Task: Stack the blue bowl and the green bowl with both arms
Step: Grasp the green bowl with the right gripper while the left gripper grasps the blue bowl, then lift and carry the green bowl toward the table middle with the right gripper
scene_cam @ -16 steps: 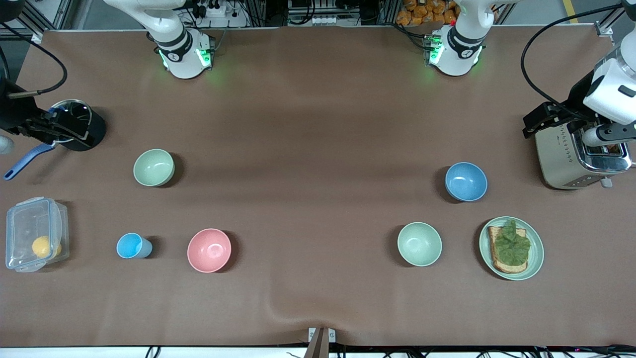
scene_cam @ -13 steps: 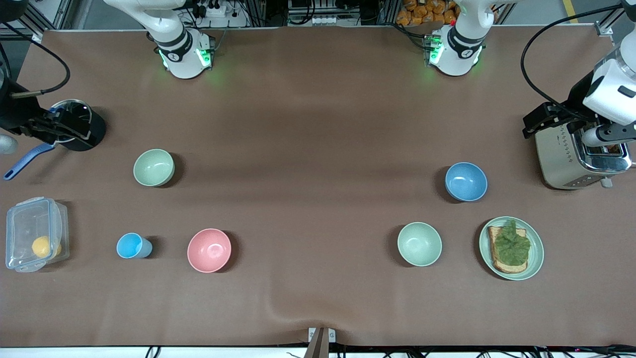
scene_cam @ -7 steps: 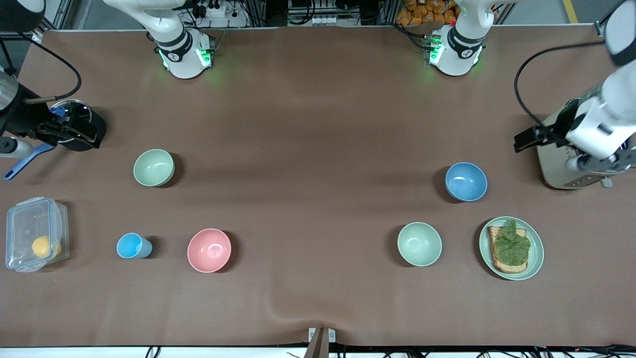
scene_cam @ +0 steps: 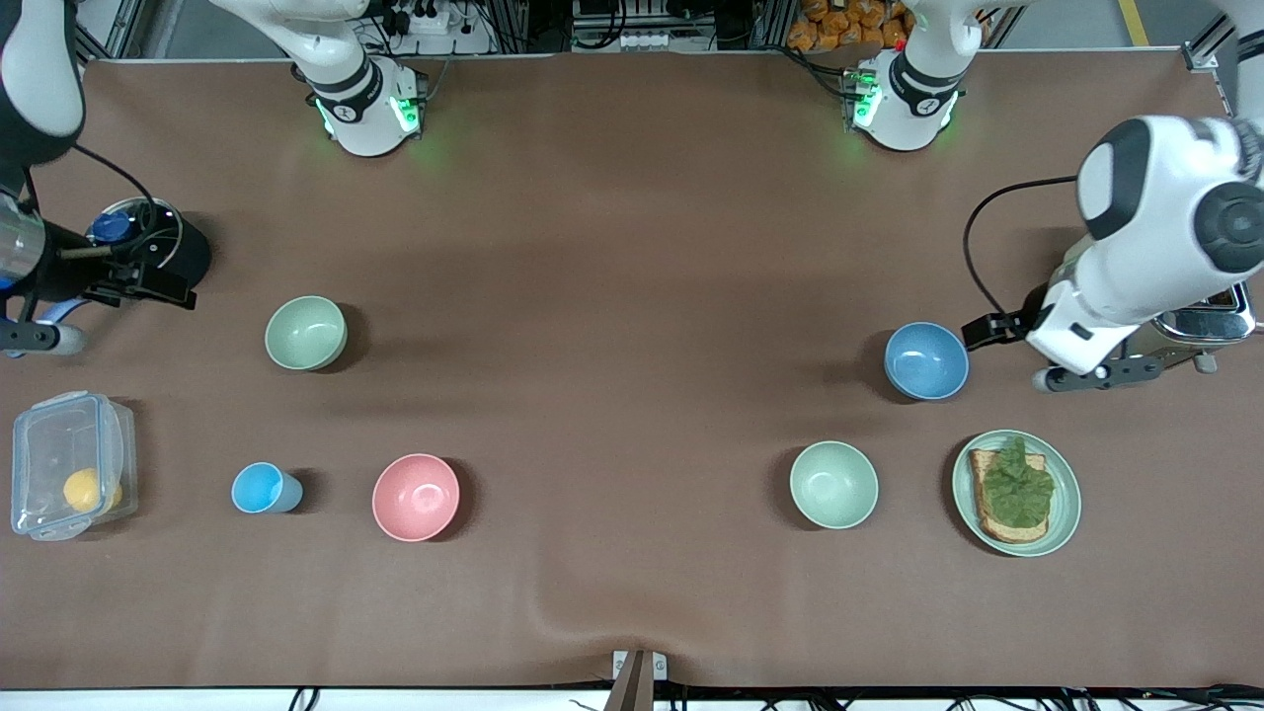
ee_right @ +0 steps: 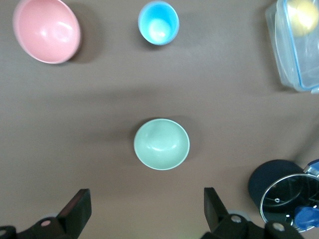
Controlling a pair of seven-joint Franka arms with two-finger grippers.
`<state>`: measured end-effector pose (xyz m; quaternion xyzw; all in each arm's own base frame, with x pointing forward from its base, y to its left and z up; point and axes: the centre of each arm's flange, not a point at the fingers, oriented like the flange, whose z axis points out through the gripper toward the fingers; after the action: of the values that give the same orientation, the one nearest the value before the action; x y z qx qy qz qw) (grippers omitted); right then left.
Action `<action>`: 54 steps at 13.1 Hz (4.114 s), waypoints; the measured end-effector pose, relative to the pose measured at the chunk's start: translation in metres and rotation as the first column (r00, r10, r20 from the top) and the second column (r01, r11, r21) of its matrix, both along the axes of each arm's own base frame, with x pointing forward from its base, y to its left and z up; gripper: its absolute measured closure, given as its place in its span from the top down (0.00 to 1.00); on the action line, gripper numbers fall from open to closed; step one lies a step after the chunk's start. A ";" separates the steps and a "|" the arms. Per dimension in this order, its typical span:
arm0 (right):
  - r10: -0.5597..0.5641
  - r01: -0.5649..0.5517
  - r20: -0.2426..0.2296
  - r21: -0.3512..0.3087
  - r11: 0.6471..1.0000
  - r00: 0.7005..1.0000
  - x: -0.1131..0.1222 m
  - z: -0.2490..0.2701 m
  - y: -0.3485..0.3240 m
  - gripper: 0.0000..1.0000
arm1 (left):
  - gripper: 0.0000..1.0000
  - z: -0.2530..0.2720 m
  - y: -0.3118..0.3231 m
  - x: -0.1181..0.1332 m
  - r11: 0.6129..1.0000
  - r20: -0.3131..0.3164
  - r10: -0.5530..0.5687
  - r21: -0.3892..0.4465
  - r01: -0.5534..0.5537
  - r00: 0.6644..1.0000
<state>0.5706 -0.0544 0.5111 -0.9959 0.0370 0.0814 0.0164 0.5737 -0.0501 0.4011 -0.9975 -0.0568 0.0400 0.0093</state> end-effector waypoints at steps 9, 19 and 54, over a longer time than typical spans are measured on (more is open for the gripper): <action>0.033 -0.033 -0.002 0.007 0.999 0.999 -0.040 -0.186 0.000 1.00 | 1.00 -0.142 0.030 -0.022 0.998 -0.008 0.048 -0.030 -0.049 0.999; 0.136 -0.136 0.006 0.051 0.989 0.991 -0.055 -0.293 -0.071 0.97 | 1.00 -0.184 0.039 -0.012 0.998 -0.019 0.042 -0.050 -0.043 0.999; -0.531 0.533 -0.055 0.117 0.838 0.846 -0.117 -0.229 0.419 0.04 | 0.05 -0.067 0.018 0.057 0.996 0.060 -0.041 -0.080 0.045 0.997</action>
<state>0.4533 0.3649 0.2819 -0.9424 0.3067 0.0860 0.1017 0.6306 -0.0321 0.3338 -0.9988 -0.0339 0.0132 -0.0319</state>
